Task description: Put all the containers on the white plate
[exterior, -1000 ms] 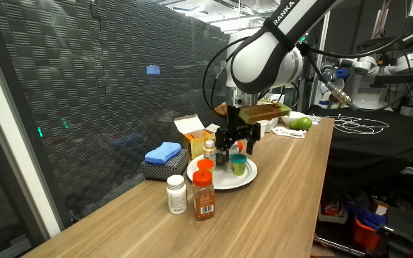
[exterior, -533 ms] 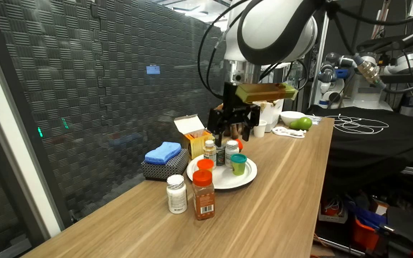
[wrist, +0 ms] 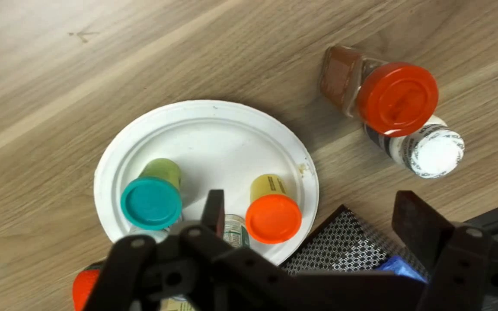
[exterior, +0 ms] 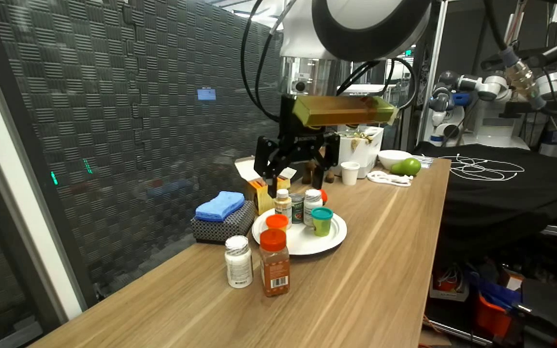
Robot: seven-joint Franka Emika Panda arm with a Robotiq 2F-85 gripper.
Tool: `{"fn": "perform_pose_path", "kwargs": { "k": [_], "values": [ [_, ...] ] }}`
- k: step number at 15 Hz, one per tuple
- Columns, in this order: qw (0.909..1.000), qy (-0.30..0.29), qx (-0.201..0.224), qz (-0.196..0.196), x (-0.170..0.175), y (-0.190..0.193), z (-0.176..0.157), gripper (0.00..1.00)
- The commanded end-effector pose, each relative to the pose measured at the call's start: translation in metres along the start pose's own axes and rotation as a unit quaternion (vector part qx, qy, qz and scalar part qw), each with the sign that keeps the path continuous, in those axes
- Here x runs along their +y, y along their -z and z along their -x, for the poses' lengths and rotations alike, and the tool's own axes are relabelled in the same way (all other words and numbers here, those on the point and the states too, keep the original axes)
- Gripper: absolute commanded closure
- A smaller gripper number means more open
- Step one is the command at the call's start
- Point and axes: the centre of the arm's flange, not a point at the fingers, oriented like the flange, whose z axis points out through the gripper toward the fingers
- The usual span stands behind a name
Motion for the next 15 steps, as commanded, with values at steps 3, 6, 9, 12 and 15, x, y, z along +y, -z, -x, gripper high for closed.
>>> {"fn": "perform_pose_path", "kwargs": {
  "k": [3, 6, 9, 12, 15],
  "values": [
    [0.9999, 0.005, -0.011, 0.009, -0.033, 0.005, 0.006, 0.00],
    [0.9996, 0.014, -0.021, 0.009, -0.043, -0.003, 0.009, 0.00],
    [0.9992, 0.020, -0.033, 0.012, -0.050, -0.014, 0.009, 0.00],
    [0.9987, 0.027, -0.043, 0.011, -0.055, -0.022, 0.008, 0.00],
    [0.9983, 0.031, -0.049, 0.002, -0.061, -0.026, 0.005, 0.00]
  ]
}}
